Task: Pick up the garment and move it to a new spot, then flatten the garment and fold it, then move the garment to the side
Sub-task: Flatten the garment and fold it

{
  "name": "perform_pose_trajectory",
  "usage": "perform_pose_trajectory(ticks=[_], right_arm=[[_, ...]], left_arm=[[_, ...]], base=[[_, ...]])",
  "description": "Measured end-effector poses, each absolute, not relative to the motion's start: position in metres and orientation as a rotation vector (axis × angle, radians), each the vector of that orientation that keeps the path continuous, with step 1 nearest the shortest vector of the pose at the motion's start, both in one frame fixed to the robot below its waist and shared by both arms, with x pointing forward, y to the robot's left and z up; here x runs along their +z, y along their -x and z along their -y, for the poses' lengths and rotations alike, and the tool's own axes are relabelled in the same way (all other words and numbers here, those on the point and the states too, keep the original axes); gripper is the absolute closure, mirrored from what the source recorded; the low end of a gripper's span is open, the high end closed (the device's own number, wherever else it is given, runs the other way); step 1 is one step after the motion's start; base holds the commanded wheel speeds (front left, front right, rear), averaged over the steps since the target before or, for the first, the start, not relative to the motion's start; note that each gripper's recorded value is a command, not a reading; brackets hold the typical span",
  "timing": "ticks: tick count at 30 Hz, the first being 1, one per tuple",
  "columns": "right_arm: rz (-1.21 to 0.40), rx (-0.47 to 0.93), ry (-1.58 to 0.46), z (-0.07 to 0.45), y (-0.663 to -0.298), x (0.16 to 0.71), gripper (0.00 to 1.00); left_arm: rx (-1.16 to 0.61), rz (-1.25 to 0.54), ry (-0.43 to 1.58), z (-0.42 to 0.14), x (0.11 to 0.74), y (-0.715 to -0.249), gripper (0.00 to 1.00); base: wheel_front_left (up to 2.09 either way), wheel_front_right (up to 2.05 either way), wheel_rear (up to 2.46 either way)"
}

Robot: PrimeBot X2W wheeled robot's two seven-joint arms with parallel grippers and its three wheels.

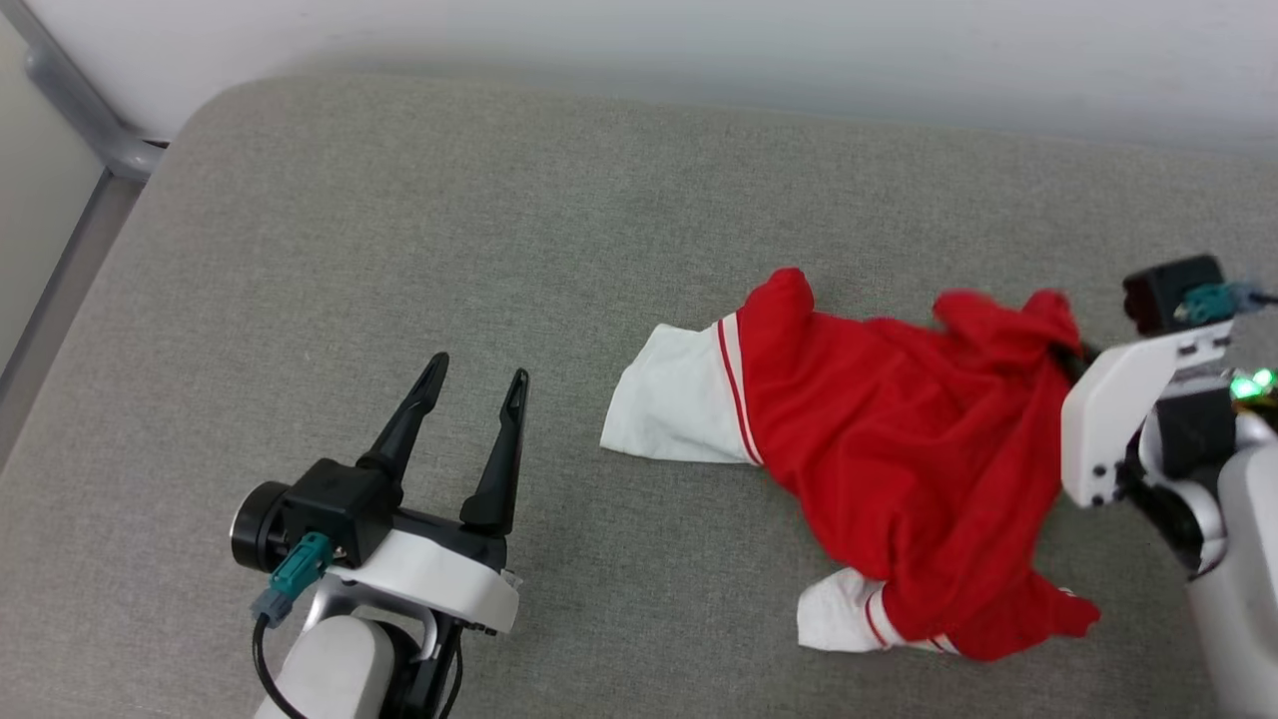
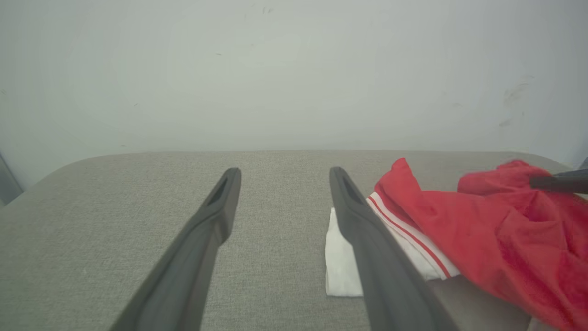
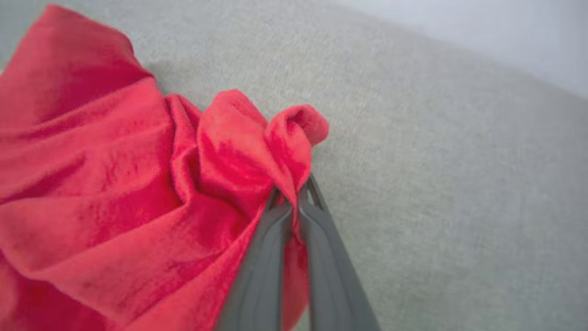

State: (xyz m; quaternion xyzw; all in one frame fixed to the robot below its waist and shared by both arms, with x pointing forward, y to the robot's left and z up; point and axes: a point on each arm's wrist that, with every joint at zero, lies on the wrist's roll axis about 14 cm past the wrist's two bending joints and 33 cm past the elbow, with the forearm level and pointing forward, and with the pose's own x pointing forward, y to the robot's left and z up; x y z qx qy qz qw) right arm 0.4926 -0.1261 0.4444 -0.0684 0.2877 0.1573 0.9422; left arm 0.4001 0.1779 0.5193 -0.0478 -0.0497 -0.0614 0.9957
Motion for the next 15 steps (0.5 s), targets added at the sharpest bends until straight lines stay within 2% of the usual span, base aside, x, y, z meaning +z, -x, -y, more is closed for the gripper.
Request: perform_pose_trajectory(ticks=[4, 9, 12, 15], right_arm=[[-0.423, 0.273, 0.177, 0.132, -0.532, 0.484, 1.0], [-0.33, 0.232, 0.216, 0.137, -0.572, 0.506, 1.0], [-0.332, 0.198, 0.225, 0.145, -0.59, 0.503, 1.0], [-0.409, 0.173, 0.221, 0.152, -0.594, 0.475, 1.0]], left_arm=[[-0.13, 0.103, 0.098, -0.176, 0.519, -0.407, 0.0], [-0.143, 0.095, 0.102, -0.173, 0.514, -0.417, 0.0], [-0.143, 0.085, 0.1, -0.174, 0.51, -0.421, 0.0], [-0.138, 0.071, 0.102, -0.176, 0.504, -0.422, 0.0]], base=[[0.0, 0.0, 0.0], [0.0, 0.0, 0.0], [0.0, 0.0, 0.0], [0.0, 0.0, 0.0]])
